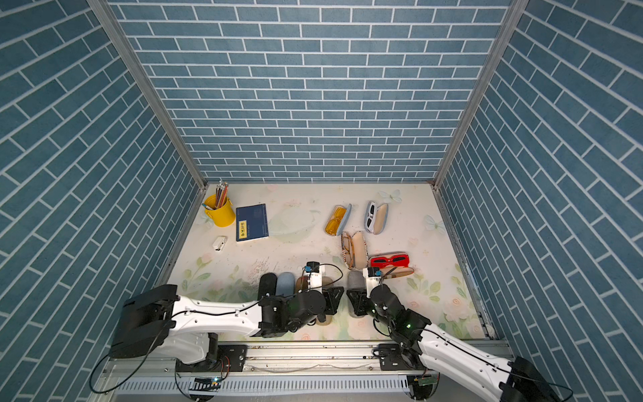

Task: Close the glasses case
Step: Close the glasses case at the center of the board, then move the glasses case to the center of the board.

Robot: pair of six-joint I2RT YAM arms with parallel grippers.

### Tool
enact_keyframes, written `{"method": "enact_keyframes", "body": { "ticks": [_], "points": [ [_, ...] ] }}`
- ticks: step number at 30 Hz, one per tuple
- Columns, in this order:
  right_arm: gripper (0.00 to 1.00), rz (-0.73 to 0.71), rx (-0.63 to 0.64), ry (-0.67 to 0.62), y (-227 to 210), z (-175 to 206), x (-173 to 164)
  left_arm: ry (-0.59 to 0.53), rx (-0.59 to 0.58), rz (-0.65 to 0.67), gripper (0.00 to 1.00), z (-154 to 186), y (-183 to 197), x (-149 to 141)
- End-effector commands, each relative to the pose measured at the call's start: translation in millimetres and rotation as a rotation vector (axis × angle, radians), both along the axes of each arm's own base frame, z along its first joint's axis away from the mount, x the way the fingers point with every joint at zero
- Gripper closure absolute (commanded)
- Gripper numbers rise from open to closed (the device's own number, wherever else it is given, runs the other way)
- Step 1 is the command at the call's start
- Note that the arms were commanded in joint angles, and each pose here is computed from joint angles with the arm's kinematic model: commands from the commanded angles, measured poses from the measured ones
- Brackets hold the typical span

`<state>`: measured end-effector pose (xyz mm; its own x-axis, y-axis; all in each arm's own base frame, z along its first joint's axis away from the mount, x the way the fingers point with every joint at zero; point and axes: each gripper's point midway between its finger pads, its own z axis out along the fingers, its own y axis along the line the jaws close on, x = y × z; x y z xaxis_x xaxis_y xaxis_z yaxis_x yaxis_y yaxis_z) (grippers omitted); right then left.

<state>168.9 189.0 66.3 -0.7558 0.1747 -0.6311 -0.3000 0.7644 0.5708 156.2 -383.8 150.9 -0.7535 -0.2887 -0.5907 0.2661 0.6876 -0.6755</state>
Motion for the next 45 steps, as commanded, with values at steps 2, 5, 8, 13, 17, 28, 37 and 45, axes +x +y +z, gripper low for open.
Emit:
{"method": "enact_keyframes", "body": {
  "ticks": [2, 5, 8, 13, 17, 28, 37, 45],
  "points": [
    [0.61, -0.149, -0.122, 0.029, -38.0, -4.0, 7.1, -0.094, 0.068, 0.034, 0.58, 8.1, 20.0, 2.4],
    [0.48, -0.205, -0.160, 0.049, -51.7, -10.8, 10.0, -0.138, 0.077, 0.038, 0.52, 15.7, 23.8, 2.1],
    [0.43, -0.195, -0.159, 0.069, -50.2, -22.1, 11.8, -0.158, 0.084, 0.030, 0.48, 18.3, 25.2, 0.4],
    [0.46, -0.087, -0.094, 0.079, -26.4, -35.2, 8.2, -0.169, 0.078, 0.044, 0.47, 19.6, 35.4, 0.4],
    [0.48, -0.047, -0.053, 0.075, -16.1, -32.7, 7.0, -0.180, 0.064, 0.077, 0.34, 25.2, 51.4, 2.4],
    [0.53, -0.019, 0.053, 0.089, 3.4, -27.2, -9.9, -0.216, 0.088, 0.140, 0.22, 41.9, 80.2, 8.0],
    [0.57, -0.071, 0.149, 0.095, 24.2, -18.6, -6.2, -0.204, 0.098, 0.109, 0.21, 35.8, 70.5, 5.7],
    [0.52, -0.123, 0.157, 0.065, 17.2, -6.6, 0.6, -0.199, 0.111, 0.094, 0.21, 28.9, 65.1, 4.7]
  ]
}}
